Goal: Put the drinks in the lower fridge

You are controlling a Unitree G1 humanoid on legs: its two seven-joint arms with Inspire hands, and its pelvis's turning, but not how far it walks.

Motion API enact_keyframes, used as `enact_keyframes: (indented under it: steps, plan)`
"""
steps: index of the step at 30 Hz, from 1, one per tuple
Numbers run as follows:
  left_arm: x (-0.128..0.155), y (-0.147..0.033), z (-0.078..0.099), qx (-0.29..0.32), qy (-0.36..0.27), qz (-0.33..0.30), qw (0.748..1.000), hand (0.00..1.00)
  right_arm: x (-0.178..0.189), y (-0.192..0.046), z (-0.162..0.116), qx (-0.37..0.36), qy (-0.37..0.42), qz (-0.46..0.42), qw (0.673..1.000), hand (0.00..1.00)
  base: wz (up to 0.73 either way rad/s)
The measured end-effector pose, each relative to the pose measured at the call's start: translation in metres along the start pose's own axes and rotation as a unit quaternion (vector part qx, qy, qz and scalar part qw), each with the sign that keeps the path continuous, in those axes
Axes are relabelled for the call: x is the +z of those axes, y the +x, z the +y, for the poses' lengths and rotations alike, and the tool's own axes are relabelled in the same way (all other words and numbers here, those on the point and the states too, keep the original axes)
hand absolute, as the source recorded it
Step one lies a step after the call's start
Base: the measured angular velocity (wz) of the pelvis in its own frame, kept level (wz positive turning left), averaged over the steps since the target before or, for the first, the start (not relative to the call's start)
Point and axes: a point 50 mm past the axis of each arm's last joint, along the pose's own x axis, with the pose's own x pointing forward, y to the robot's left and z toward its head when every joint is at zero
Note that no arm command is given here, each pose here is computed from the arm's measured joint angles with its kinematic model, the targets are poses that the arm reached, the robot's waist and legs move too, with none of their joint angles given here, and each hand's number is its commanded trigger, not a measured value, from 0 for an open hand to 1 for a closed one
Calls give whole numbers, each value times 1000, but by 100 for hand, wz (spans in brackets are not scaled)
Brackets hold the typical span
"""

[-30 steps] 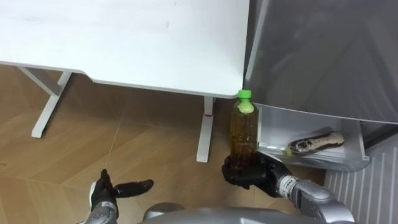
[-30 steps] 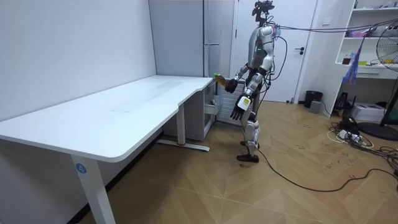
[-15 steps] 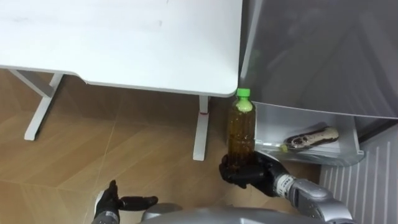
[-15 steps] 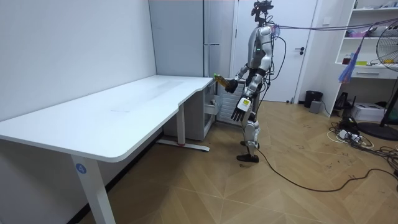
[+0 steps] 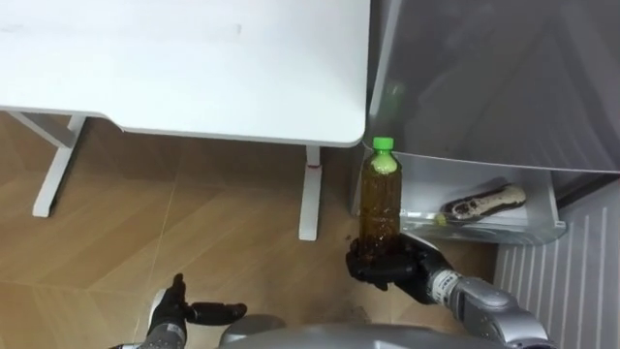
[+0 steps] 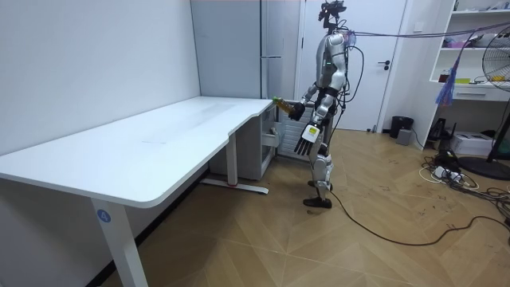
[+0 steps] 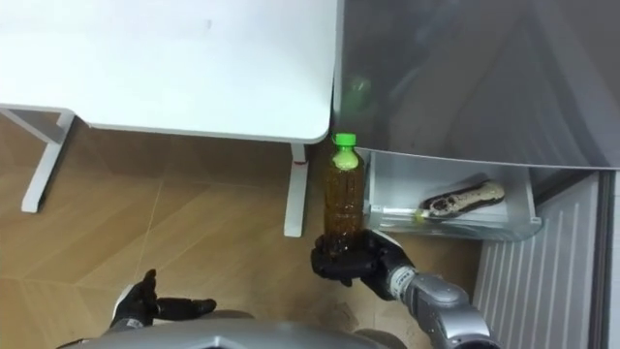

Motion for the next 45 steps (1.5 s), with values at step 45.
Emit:
enact_keyframes:
  steps: [45]
  plan:
    - [-24,-4,1,17,-1,37,999,0,-18,-7,-24,-131,300,-56,943,100,-1]
